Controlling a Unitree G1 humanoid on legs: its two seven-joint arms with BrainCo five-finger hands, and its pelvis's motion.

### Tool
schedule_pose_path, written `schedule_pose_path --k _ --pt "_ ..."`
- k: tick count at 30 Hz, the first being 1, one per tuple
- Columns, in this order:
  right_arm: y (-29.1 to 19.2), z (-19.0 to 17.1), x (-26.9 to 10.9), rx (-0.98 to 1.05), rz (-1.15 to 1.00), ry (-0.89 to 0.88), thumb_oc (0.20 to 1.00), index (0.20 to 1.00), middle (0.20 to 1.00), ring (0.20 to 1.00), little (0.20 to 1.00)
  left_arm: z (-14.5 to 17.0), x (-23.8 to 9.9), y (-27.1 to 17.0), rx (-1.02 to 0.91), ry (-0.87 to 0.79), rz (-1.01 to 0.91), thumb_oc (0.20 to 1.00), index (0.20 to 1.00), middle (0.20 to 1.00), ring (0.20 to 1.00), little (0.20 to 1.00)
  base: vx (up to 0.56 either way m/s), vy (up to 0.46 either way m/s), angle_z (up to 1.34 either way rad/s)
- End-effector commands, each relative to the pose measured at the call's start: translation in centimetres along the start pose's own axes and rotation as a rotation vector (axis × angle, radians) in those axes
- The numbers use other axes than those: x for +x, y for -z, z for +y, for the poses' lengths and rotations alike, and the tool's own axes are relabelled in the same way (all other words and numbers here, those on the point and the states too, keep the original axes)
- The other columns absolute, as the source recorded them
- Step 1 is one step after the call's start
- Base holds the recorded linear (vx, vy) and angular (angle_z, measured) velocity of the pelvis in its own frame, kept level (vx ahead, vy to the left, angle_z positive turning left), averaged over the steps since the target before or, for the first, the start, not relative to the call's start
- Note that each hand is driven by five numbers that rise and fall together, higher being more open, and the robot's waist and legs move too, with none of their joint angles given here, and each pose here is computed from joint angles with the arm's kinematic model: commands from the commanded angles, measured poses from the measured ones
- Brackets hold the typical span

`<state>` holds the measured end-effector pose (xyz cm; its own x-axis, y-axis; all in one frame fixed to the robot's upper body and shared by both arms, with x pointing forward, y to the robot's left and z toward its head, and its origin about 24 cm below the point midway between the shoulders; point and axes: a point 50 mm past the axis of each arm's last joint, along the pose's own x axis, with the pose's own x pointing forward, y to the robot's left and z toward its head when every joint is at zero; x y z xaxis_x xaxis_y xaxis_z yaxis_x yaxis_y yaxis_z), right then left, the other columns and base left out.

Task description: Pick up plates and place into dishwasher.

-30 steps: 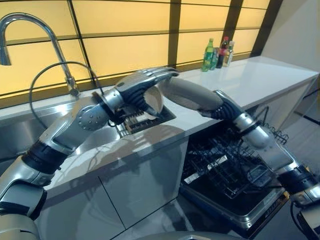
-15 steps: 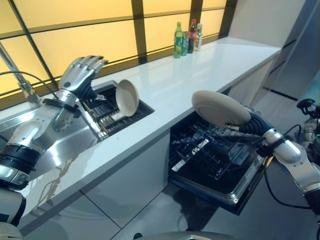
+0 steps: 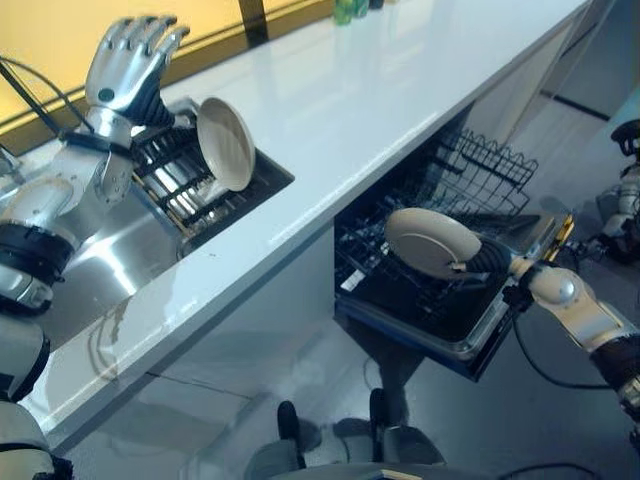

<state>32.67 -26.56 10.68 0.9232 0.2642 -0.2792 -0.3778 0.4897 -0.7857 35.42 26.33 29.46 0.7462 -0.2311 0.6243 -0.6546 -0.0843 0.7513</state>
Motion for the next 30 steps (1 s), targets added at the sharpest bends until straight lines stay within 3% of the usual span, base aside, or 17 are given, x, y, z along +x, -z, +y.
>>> schedule_pose_path --k 1,16,23,24,30 --pt "-4.0 -6.1 0.9 -0.023 -0.102 0.131 0.200 0.200 0.200 0.200 0.200 5.0 3.4 1.2 0.039 -0.176 0.065 1.000 1.000 1.000 1.000 1.000 -0.11 0.021 0.01" --pt "-4.1 -7.5 3.6 0.016 0.072 0.014 0.200 0.200 0.200 0.200 0.200 7.2 6.7 -0.7 0.139 -0.155 0.001 1.000 1.000 1.000 1.000 1.000 -0.04 0.040 0.05" --pt "-3.5 -6.3 4.2 0.115 0.161 -0.153 0.200 0.200 0.200 0.200 0.200 7.8 7.8 -2.1 0.192 -0.128 -0.043 1.000 1.000 1.000 1.000 1.000 -0.01 0.020 0.04" --pt "-3.0 -5.9 4.3 0.129 0.206 -0.177 1.000 1.000 1.000 1.000 1.000 7.9 8.0 -2.5 0.198 -0.127 -0.054 1.000 1.000 1.000 1.000 1.000 0.00 0.000 0.00" --pt "-5.6 -6.5 4.7 0.165 0.033 -0.089 1.000 1.000 1.000 1.000 1.000 8.3 8.3 -2.8 0.238 -0.140 -0.068 1.000 1.000 1.000 1.000 1.000 0.00 0.033 -0.01"
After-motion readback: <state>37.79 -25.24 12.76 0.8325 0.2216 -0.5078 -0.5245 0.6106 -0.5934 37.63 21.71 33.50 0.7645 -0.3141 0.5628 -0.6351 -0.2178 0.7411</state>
